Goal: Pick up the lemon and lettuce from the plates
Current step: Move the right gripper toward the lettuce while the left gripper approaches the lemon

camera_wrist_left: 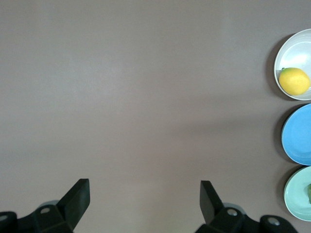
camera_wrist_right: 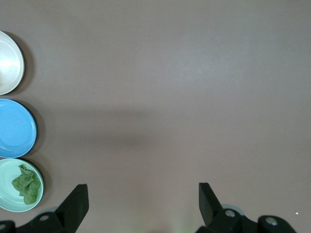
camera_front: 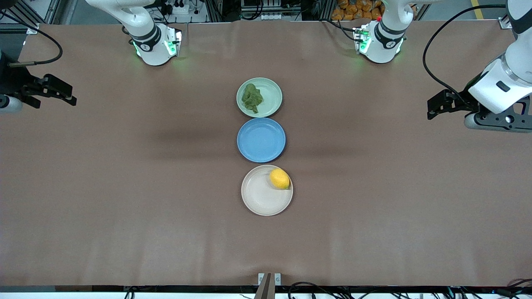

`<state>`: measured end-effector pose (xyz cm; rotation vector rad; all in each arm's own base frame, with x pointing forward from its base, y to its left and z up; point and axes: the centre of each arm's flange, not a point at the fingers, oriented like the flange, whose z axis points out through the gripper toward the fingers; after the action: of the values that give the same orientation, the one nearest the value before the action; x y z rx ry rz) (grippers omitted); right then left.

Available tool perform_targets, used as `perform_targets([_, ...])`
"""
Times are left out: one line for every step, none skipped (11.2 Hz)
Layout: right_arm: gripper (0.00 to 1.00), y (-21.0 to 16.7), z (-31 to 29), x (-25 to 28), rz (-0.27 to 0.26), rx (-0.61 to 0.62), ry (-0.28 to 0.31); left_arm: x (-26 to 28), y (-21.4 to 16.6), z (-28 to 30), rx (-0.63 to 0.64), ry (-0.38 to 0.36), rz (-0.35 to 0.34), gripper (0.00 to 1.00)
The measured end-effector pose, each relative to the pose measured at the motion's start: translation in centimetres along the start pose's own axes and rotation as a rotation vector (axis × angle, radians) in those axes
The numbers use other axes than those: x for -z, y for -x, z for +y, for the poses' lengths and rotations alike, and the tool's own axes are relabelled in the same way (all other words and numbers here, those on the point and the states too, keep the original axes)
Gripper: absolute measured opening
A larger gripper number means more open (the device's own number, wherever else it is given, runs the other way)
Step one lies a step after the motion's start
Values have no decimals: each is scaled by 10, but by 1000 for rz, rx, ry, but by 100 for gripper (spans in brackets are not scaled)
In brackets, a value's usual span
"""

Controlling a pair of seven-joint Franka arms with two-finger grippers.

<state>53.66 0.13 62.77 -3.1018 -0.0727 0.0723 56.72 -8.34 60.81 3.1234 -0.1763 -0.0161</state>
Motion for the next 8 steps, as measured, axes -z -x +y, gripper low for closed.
perform_targets([100, -1, -1, -2, -4, 2, 0, 0, 0, 0, 0, 0, 0, 100])
perform_targets([100, -2, -1, -4, -8, 3, 0, 0, 0, -1, 1, -1, 0, 100])
perform_targets([100, -3, -2, -7, -12, 3, 0, 0, 0, -1, 2, -2, 0, 100])
perform_targets([100, -4, -2, -8, -14, 3, 0, 0, 0, -1, 1, -2, 0, 100])
perform_targets([100, -5, -2, -9, -16, 3, 0, 0, 0, -1, 1, -2, 0, 100])
perform_targets([100, -5, -2, -10, -19, 4, 0, -1, -1, 0, 0, -2, -2, 100])
perform_targets([100, -6, -5, -13, -25, 8, 0, -3, -2, 0, 0, -2, -6, 100])
perform_targets([100, -7, -9, -18, -34, 15, 0, -8, -4, -1, 0, -1, -15, 100])
